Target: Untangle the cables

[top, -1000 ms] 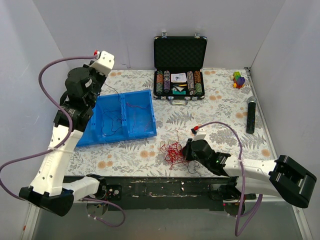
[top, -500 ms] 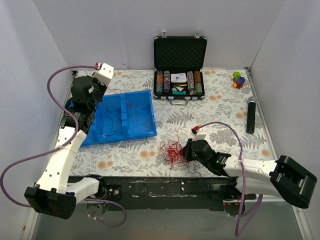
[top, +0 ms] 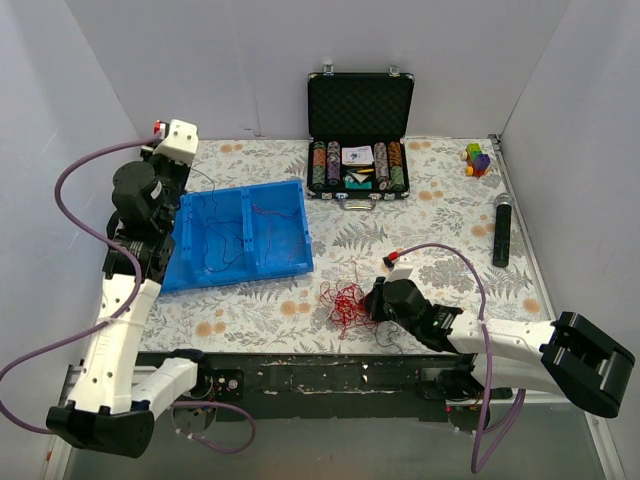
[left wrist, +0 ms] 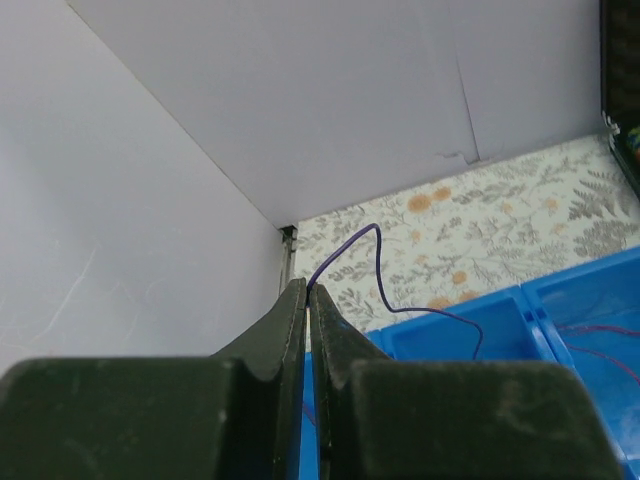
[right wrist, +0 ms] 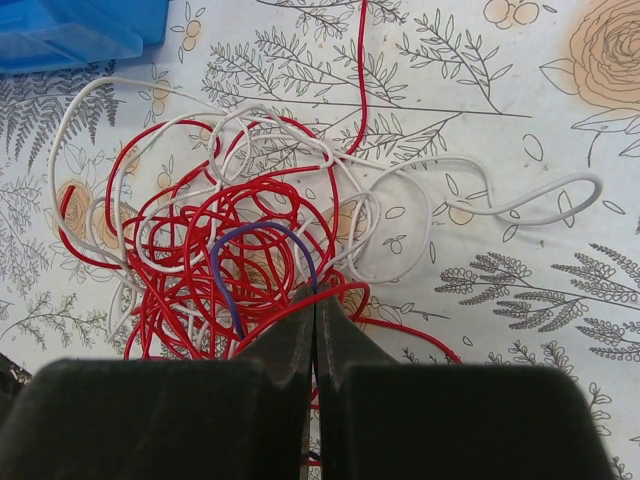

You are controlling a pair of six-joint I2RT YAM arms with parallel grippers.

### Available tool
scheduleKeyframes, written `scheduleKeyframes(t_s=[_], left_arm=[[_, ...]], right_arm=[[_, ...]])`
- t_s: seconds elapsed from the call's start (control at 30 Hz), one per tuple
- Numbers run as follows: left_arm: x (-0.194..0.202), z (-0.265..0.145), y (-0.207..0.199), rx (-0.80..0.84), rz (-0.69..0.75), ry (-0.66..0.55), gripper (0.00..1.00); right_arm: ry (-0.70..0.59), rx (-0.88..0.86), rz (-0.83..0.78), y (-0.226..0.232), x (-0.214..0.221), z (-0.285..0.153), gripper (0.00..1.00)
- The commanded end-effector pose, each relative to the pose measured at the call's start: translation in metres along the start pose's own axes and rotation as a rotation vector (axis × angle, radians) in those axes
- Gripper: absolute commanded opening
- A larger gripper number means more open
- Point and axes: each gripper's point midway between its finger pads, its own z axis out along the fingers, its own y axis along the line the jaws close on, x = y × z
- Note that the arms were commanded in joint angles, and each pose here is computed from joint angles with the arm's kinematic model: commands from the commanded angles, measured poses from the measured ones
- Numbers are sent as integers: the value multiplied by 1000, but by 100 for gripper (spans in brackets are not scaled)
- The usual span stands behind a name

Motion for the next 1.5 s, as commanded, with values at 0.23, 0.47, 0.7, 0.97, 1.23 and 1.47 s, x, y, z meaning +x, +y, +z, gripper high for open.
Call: scheduleKeyframes(t_s=[0.23,0.47,0.7,0.97,1.23,1.47], left_arm=[[92,18,-65,195,64,209,0],[134,31,-100,281,59,265,0],[185,32,-124,323,132,310,1],[224,36,-147,395,155,399,7],[257,28,-162,454,195,476,32],[212,30,-148,430,192,317,50]], right_arm=[[-18,-10,23,0,-2,-4,1],[-22,-3,23,0,-4,-4,1],[-43,9,31,-1,-11,-8,1],[-66,16,35,-2,-18,-12,1],[-72,9,34,3,-23,-11,1],[-72,4,32,6,-24,-10,1]])
